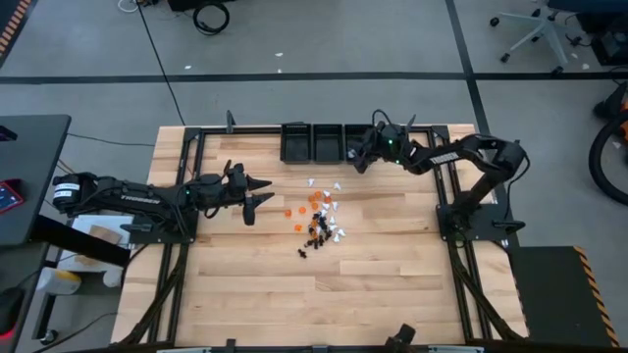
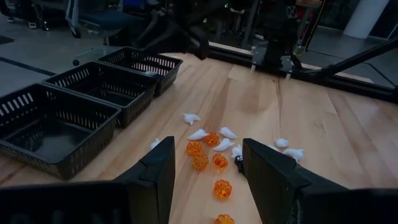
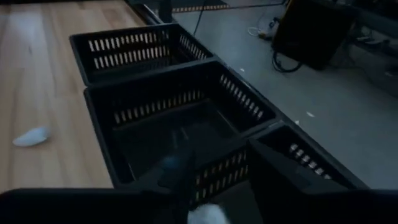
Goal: Sort game pieces by color
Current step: Put the white game piece into the right black basket
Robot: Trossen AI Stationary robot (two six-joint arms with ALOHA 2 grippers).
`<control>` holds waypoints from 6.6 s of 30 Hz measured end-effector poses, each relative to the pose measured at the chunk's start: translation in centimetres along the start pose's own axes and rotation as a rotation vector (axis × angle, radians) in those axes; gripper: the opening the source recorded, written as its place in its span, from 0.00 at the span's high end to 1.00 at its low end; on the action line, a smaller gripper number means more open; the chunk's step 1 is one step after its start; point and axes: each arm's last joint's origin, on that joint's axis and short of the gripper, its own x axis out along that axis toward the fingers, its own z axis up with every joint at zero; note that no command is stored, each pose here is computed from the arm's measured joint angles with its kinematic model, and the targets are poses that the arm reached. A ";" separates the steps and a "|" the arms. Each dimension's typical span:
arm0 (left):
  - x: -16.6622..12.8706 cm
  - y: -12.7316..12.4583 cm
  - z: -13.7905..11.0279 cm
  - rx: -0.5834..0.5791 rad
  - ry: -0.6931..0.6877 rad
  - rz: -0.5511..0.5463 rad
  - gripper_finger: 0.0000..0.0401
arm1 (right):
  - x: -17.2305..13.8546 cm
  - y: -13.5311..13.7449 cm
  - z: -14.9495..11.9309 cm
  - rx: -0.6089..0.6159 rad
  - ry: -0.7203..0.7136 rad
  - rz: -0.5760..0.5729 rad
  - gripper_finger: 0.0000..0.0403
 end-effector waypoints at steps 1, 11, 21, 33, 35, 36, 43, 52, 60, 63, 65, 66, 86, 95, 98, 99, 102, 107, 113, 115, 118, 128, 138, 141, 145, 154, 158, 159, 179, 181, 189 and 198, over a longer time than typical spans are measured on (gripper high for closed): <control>0.0 0.0 0.0 0.001 0.002 -0.001 0.58 | -0.2 0.1 0.5 -0.002 -0.005 0.003 0.60; -0.1 -0.9 -0.4 0.044 0.029 -0.048 0.58 | -3.2 8.3 2.2 -0.014 -0.064 0.229 0.57; -0.1 -1.0 -0.1 0.040 -0.001 -0.058 0.58 | -2.8 13.9 -2.7 0.012 -0.003 0.170 0.54; -0.1 -1.0 -0.1 0.040 -0.001 -0.058 0.58 | 0.0 14.4 -6.5 -0.067 -0.125 0.127 0.39; -0.1 -1.0 -0.1 0.040 -0.001 -0.058 0.58 | 0.3 14.2 -7.0 -0.082 -0.130 0.111 0.39; -0.1 -1.0 -0.1 0.040 -0.001 -0.057 0.58 | 0.4 14.0 -7.2 -0.081 -0.132 0.102 0.39; -0.1 -1.0 -0.1 0.044 -0.001 -0.057 0.58 | 1.3 12.1 -7.7 -0.024 -0.128 0.120 0.42; -0.1 -1.0 -0.1 0.046 -0.001 -0.057 0.58 | 1.7 11.3 -8.0 -0.013 -0.084 0.133 0.46; -0.1 -1.0 -0.1 0.047 -0.001 -0.057 0.58 | 2.3 11.6 -8.2 0.048 -0.016 0.168 0.50; -0.1 -1.0 -0.1 0.047 0.000 -0.057 0.58 | 2.2 11.7 -8.3 0.059 -0.006 0.172 0.53; -0.1 -1.0 -0.1 0.047 0.000 -0.057 0.58 | 2.1 11.7 -8.4 0.057 0.000 0.175 0.55; -0.1 -1.0 -0.1 0.047 0.000 -0.057 0.58 | 2.1 11.7 -8.5 0.057 0.002 0.175 0.57; -0.1 -1.0 -0.2 0.049 0.011 -0.055 0.58 | 1.1 12.3 -7.3 -0.026 0.047 0.209 0.82; -0.1 -1.0 -0.2 0.066 0.010 -0.055 0.58 | -1.3 11.0 -3.2 -0.082 0.050 0.044 0.82; -0.1 -1.0 -0.2 0.068 0.010 -0.055 0.58 | -2.3 10.0 -1.6 -0.092 0.028 -0.059 0.82; -0.1 -1.0 -0.2 0.068 0.010 -0.055 0.58 | -2.6 9.5 -1.3 -0.090 0.031 -0.090 0.82; -0.1 -1.0 -0.2 0.068 0.010 -0.055 0.58 | -3.0 7.7 -0.6 -0.061 0.043 -0.155 0.82; -0.1 -1.0 -0.2 0.067 0.006 -0.056 0.58 | -2.6 4.4 -0.9 0.038 0.084 -0.203 0.82; -0.1 -1.0 -0.2 0.067 0.006 -0.056 0.58 | -1.0 2.1 -0.1 0.108 0.175 -0.165 0.82; -0.1 -1.0 -0.2 0.067 0.006 -0.055 0.58 | -0.4 1.6 0.3 0.118 0.216 -0.153 0.82; -0.1 -1.0 -0.2 0.067 0.005 -0.054 0.58 | 0.5 0.8 0.7 0.131 0.275 -0.136 0.78; -0.1 -1.0 -0.2 0.067 0.006 -0.055 0.58 | 0.9 -0.1 2.7 0.166 0.309 -0.083 0.59; -0.1 -0.9 -0.5 0.076 0.036 -0.050 0.58 | -1.3 7.9 4.5 0.001 0.103 0.229 0.59; -0.1 -0.9 -0.5 0.076 0.036 -0.050 0.58 | -2.1 10.1 2.9 0.004 0.088 0.305 0.59; -0.1 -0.9 -0.5 0.078 0.037 -0.050 0.58 | -3.6 12.3 0.8 0.031 0.046 0.374 0.59; -0.1 -0.9 -0.4 0.120 0.030 -0.051 0.58 | -6.6 15.9 -2.7 -0.009 0.083 0.431 0.56; -0.1 -1.0 0.2 0.121 -0.032 -0.058 0.58 | -7.2 17.0 -3.1 -0.038 0.091 0.458 0.50; -0.1 -1.0 0.3 0.121 -0.040 -0.059 0.58 | -7.3 17.2 -3.2 -0.043 0.092 0.466 0.48; -0.1 -1.1 0.3 0.117 -0.047 -0.062 0.58 | -5.1 19.4 -6.9 -0.083 0.079 0.568 0.38; -0.1 -1.1 0.3 0.114 -0.044 -0.061 0.58 | -5.0 19.6 -7.1 -0.070 0.085 0.591 0.39; -0.1 -1.1 0.2 0.113 -0.031 -0.060 0.58 | -4.9 20.5 -8.2 -0.095 0.102 0.585 0.43; -0.1 -1.0 0.2 0.119 -0.029 -0.059 0.58 | -5.1 20.4 -8.3 -0.109 0.106 0.562 0.50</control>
